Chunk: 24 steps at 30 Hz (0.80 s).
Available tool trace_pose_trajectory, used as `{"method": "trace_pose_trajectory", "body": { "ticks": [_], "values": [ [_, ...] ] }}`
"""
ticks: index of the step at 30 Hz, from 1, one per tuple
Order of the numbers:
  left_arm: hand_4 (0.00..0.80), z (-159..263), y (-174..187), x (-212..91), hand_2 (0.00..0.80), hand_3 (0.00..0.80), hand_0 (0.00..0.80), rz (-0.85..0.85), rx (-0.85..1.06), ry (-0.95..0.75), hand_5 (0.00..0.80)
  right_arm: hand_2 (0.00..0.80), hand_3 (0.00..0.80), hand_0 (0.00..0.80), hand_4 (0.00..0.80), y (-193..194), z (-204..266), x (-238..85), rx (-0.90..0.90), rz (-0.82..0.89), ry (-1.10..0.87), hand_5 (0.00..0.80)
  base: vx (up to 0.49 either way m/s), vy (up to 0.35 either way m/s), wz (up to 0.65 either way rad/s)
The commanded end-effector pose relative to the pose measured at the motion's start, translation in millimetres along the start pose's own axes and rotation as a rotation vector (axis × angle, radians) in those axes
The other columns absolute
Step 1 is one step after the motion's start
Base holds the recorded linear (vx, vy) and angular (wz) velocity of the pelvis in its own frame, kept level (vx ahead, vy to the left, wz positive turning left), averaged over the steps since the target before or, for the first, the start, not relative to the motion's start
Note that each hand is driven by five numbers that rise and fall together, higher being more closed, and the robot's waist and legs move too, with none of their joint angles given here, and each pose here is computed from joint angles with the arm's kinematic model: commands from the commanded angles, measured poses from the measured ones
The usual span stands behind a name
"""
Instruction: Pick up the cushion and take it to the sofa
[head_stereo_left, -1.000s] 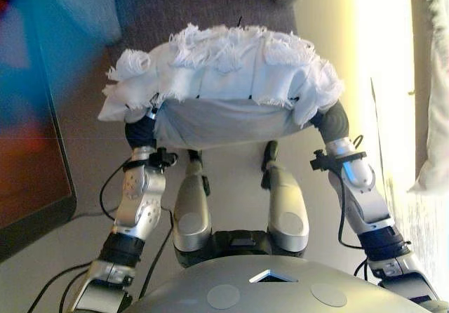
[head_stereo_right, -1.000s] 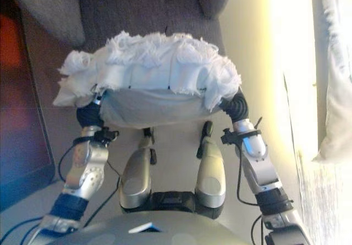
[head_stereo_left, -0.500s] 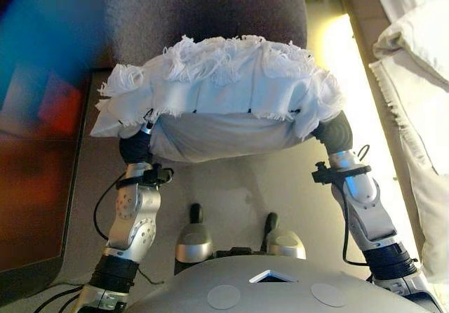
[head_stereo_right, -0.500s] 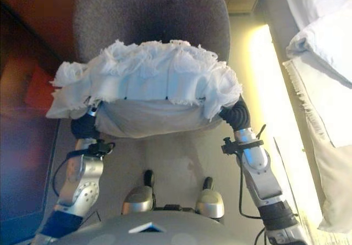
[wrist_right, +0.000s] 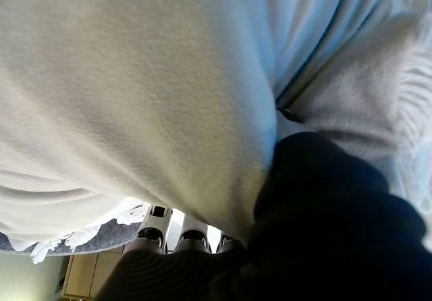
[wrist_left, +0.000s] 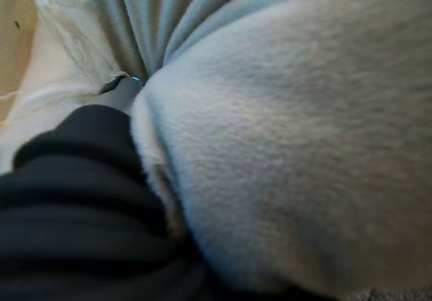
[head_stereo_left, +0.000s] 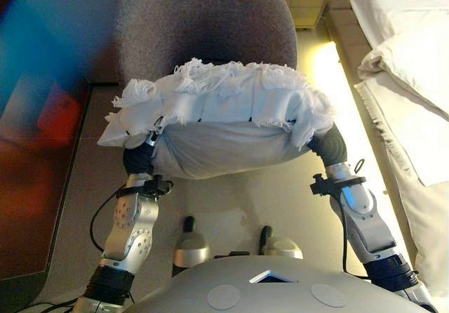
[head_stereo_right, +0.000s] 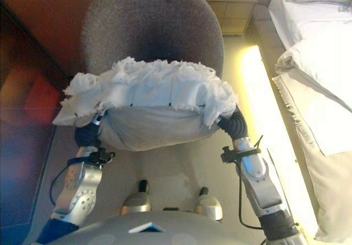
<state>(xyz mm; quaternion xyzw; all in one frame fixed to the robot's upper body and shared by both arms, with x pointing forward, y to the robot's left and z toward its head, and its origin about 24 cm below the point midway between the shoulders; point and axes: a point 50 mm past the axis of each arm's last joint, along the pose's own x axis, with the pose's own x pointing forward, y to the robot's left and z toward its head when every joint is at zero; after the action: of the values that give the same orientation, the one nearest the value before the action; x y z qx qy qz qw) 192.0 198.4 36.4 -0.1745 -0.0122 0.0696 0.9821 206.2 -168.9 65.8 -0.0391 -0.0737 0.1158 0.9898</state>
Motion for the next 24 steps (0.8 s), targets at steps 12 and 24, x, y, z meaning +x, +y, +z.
{"method": "trace_pose_trajectory", "body": {
  "ticks": [12, 24],
  "values": [
    [0.800, 55.3, -34.4, 18.1, 0.800, 0.800, 0.800, -0.134, -0.107, -0.336, 0.800, 0.800, 0.800, 0.800, 0.800, 12.5, 43.7, 22.6, -0.022, 0.108, -0.261, 0.800, 0.059, -0.101, -0.15],
    [0.800, 52.6, -32.2, 10.6, 0.800, 0.800, 0.800, -0.105, -0.122, -0.359, 0.800, 0.800, 0.800, 0.800, 0.800, 13.4, 41.8, 15.8, -0.011, 0.140, -0.250, 0.800, 0.410, 0.121, -0.03]
  ]
}}
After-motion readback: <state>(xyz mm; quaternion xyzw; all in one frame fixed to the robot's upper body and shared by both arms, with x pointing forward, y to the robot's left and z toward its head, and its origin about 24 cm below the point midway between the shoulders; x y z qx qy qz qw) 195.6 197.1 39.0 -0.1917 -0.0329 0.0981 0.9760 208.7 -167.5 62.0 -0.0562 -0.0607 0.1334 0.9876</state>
